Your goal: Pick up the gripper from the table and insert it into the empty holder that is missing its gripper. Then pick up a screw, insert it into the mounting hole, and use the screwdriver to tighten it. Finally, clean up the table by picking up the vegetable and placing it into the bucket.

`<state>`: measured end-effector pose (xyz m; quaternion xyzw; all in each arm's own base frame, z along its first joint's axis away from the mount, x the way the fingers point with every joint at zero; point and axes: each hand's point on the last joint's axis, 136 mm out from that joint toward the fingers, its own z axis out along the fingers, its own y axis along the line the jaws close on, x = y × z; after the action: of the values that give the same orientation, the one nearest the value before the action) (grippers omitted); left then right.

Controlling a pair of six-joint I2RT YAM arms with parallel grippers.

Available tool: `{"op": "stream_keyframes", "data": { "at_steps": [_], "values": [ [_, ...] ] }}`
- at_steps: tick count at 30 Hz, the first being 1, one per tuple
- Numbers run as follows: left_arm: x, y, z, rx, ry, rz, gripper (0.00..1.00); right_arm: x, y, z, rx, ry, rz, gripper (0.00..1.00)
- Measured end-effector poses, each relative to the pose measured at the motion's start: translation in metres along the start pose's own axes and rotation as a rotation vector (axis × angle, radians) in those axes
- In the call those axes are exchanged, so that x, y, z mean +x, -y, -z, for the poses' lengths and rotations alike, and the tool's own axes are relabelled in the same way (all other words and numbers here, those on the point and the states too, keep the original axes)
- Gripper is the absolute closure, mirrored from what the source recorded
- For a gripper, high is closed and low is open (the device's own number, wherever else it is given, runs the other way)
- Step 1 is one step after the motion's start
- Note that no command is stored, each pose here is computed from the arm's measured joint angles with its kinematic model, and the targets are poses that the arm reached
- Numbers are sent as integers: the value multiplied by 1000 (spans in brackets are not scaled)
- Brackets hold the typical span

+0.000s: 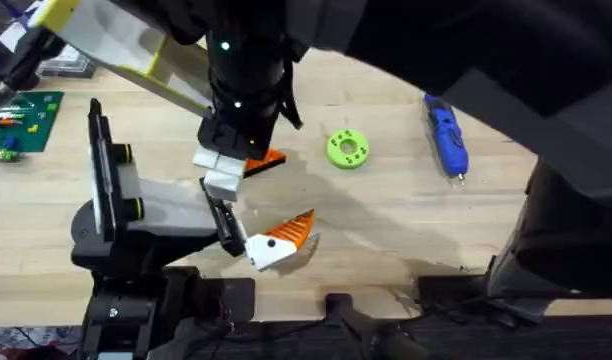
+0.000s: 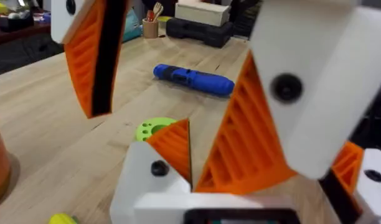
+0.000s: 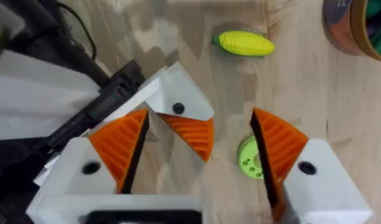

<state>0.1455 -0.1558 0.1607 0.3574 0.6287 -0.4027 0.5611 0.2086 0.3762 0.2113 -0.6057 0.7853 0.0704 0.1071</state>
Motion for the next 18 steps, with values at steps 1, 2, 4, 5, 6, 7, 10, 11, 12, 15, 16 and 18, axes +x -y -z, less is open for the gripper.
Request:
{"op": "stream_keyframes", "data": {
  "at_steps": [1,2,4,5,6,7,10,11,12,15,16,18],
  "values": [
    [0,0,0,0,0,0,12,0,0,0,0,0,0,6],
    [0,0,0,0,0,0,12,0,0,0,0,0,0,6],
    [0,0,0,1,0,-1,12,1,0,1,-1,-4,0,7],
    [0,0,0,1,0,-3,12,2,-1,2,-2,-7,0,7],
    [0,0,0,0,0,-4,12,2,-2,3,-4,-9,1,7],
    [0,0,0,0,0,-4,12,3,-3,3,-5,-11,3,7],
    [0,0,0,0,0,-5,12,5,-6,5,-13,-19,21,6],
    [0,0,0,0,0,-5,12,7,-7,6,-18,-25,26,6],
    [0,0,0,0,0,-5,12,10,-7,8,-22,-31,29,6],
    [0,0,0,0,0,-5,12,20,-10,18,-45,-43,27,6],
    [0,0,0,0,0,-5,12,22,-9,23,-49,-36,22,6],
    [0,0,0,0,0,-5,12,25,-4,34,-51,-12,7,6]
  ]
}}
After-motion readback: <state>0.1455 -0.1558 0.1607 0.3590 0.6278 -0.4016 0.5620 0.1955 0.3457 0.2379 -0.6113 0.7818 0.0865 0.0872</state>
